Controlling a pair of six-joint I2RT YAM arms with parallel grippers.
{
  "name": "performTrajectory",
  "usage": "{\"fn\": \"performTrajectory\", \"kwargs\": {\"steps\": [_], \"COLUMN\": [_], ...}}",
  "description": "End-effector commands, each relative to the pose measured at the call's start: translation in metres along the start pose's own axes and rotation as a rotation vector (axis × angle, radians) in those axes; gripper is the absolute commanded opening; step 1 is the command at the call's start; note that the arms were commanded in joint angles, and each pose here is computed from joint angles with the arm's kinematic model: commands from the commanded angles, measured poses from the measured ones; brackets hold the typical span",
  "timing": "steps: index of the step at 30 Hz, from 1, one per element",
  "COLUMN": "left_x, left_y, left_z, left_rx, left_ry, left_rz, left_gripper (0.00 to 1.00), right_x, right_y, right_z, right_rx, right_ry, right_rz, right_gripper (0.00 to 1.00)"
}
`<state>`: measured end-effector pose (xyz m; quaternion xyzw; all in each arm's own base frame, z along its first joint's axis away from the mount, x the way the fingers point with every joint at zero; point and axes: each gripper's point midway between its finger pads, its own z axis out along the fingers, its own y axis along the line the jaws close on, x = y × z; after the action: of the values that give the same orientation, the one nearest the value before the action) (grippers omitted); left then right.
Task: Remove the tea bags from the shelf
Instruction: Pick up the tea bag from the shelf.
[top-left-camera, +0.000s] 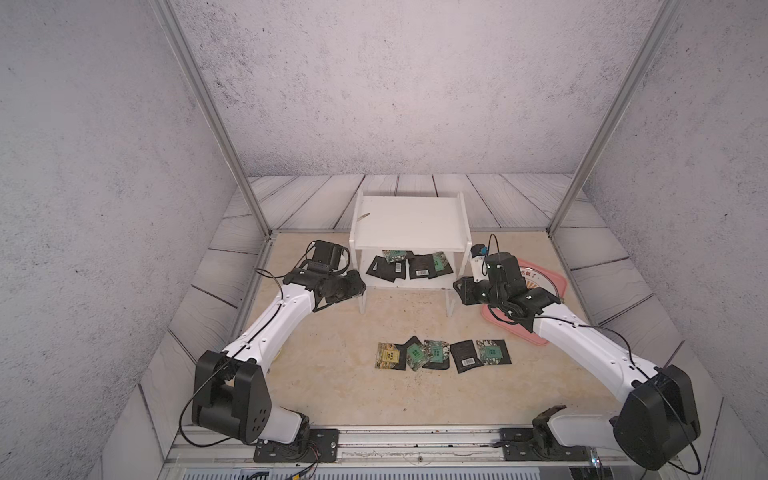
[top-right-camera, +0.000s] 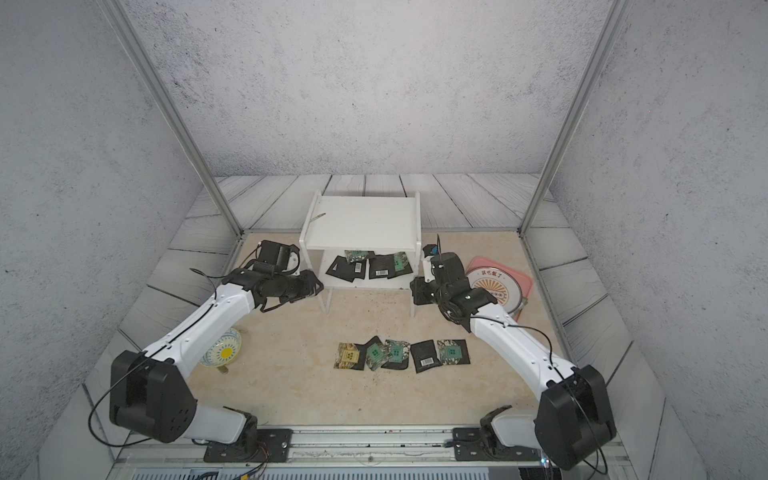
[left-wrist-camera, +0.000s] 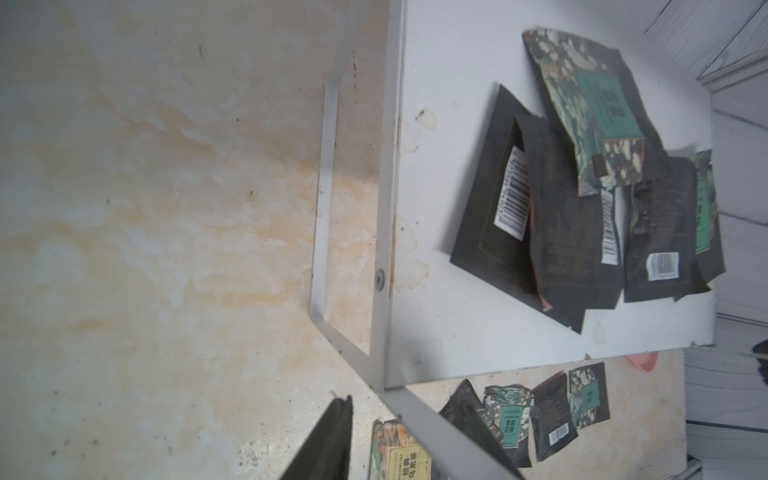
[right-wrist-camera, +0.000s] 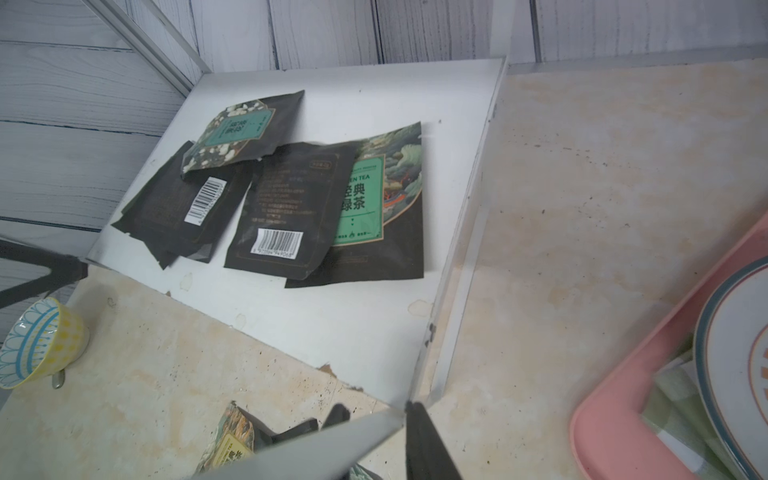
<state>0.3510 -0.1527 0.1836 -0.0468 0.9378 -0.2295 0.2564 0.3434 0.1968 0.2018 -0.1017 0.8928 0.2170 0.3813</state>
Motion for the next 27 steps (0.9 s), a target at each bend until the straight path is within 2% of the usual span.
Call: {"fn": "performTrajectory", "kwargs": {"steps": [1, 7, 14, 19, 24, 27], "left_x": [0.003, 0.019, 0.034, 0.033, 0.035, 0.04], "left_y": [-0.002, -0.01, -0.037, -0.044, -0.053, -0.067], "left_z": [-0.024, -0.055, -0.079, -0.085, -0.079, -0.073], "left_rx": [0.014, 0.064, 0.124, 0.115, 0.137, 0.106], "left_ry": [-0.039, -0.076, -0.157, -0.195, -0.185, -0.184], "left_rz": [-0.005, 0.001, 0.111, 0.155, 0.162, 0.246], "left_gripper": [0.47, 0.49, 0.57, 0.62, 0.64, 0.65], "right_x": [-0.003, 0.001, 0.003, 0.001, 0.002, 0.002], "right_y": [0.006, 0.007, 0.008, 0.009, 0.01, 0.01], "right_z": [0.0, -0.001, -0.002, -0.003, -0.003, -0.002], "right_rx": [-0.036, -0.045, -0.051, -0.056, -0.059, -0.061], "right_ry": [0.009, 0.014, 0.015, 0.011, 0.012, 0.013], "right_rz": [-0.011, -0.013, -0.008, -0.011, -0.017, -0.018], "right_gripper": [0.28, 0.28, 0.28, 0.29, 0.29, 0.29]}}
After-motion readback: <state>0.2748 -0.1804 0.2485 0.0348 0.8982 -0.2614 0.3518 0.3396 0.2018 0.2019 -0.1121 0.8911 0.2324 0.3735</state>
